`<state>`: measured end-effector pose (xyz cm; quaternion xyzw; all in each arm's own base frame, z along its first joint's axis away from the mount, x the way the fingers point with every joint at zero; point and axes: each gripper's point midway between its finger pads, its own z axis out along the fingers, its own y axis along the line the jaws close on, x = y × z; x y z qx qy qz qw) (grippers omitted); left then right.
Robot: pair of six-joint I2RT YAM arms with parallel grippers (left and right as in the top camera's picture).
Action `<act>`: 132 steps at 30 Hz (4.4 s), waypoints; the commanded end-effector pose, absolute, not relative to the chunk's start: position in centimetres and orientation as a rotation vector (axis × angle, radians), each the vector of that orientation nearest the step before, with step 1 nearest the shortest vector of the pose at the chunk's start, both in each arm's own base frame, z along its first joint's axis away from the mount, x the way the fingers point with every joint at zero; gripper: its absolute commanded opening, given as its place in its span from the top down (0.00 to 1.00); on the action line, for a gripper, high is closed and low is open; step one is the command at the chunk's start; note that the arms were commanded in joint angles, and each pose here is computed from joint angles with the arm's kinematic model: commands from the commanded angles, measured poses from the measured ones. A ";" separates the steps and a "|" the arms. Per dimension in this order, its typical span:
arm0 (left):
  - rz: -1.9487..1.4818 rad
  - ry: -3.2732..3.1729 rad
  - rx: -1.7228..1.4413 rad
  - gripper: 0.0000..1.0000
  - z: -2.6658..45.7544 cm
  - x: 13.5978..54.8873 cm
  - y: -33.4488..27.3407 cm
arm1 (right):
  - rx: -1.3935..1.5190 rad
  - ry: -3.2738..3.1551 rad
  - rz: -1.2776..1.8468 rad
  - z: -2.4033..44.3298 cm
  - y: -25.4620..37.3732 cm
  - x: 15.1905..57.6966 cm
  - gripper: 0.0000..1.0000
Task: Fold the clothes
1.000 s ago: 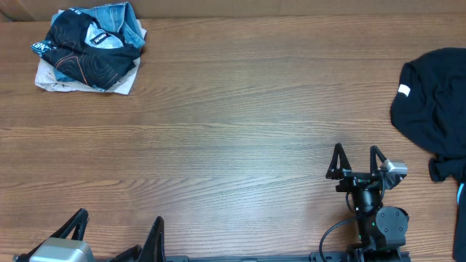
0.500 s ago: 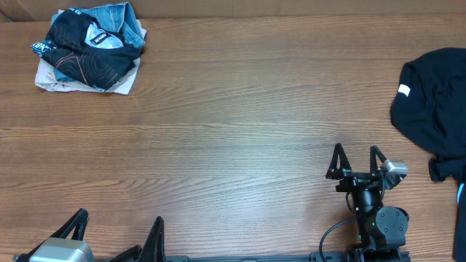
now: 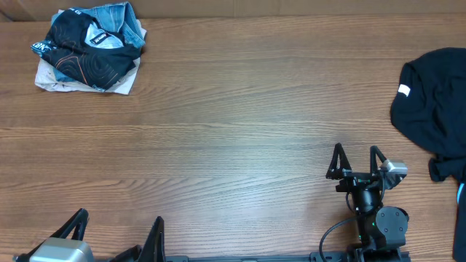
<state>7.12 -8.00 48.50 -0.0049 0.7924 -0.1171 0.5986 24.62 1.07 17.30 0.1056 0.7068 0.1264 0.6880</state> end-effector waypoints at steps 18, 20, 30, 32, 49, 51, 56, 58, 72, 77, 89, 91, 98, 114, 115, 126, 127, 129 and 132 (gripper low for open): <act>-0.453 1.862 -0.162 0.00 43.1 11.8 -5.1 | 0.235 1.578 0.273 17.1 1.0 24.6 0.00; -0.462 1.856 -0.167 0.00 41.4 13.0 -4.8 | 0.235 1.578 0.273 17.1 1.0 24.6 0.00; -0.554 1.718 -0.131 0.00 32.1 19.4 -4.6 | 0.235 1.578 0.273 17.1 1.0 24.6 0.00; -0.573 1.689 -0.141 0.00 30.5 20.3 -4.6 | 0.235 1.578 0.273 17.1 1.0 24.6 0.00; -0.481 1.548 -0.163 0.00 21.7 23.4 -3.4 | 0.235 1.578 0.273 17.1 1.0 24.6 0.00; -0.475 1.541 -0.169 0.00 21.0 23.6 -3.4 | 0.235 1.578 0.273 17.1 1.0 24.6 0.00; -0.477 1.530 -0.165 0.00 19.4 24.2 -3.4 | 0.235 1.578 0.273 17.1 1.0 24.6 0.00; -0.477 1.533 -0.165 0.00 18.7 24.3 -3.4 | 0.235 1.578 0.273 17.1 1.0 24.6 0.00; -0.349 1.638 -0.142 0.00 16.0 24.5 -2.5 | 0.235 1.578 0.273 17.1 1.0 24.6 0.00; -0.349 1.638 -0.142 0.00 15.9 24.5 -2.5 | 0.235 1.578 0.273 17.1 1.0 24.6 0.00; -0.349 1.638 -0.142 0.00 15.9 24.5 -2.5 | 0.235 1.578 0.273 17.1 1.0 24.6 0.00; -0.349 1.638 -0.142 0.00 15.9 24.5 -2.5 | 0.235 1.578 0.273 17.1 1.0 24.6 0.00; -0.349 1.638 -0.142 0.00 15.9 24.5 -2.5 | 0.235 1.578 0.273 17.1 1.0 24.6 0.00; -0.349 1.638 -0.142 0.00 15.9 24.5 -2.5 | 0.235 1.578 0.273 17.1 1.0 24.6 0.00; -0.349 1.638 -0.142 0.00 15.9 24.5 -2.5 | 0.235 1.578 0.273 17.1 1.0 24.6 0.00; -0.349 1.638 -0.142 0.00 15.9 24.5 -2.5 | 0.235 1.578 0.273 17.1 1.0 24.6 0.00; -0.349 1.638 -0.142 0.00 15.9 24.5 -2.5 | 0.235 1.578 0.273 17.1 1.0 24.6 0.00; -0.349 1.638 -0.142 0.00 15.9 24.5 -2.5 | 0.235 1.578 0.273 17.1 1.0 24.6 0.00; -0.349 1.638 -0.142 0.00 15.9 24.5 -2.5 | 0.235 1.578 0.273 17.1 1.0 24.6 0.00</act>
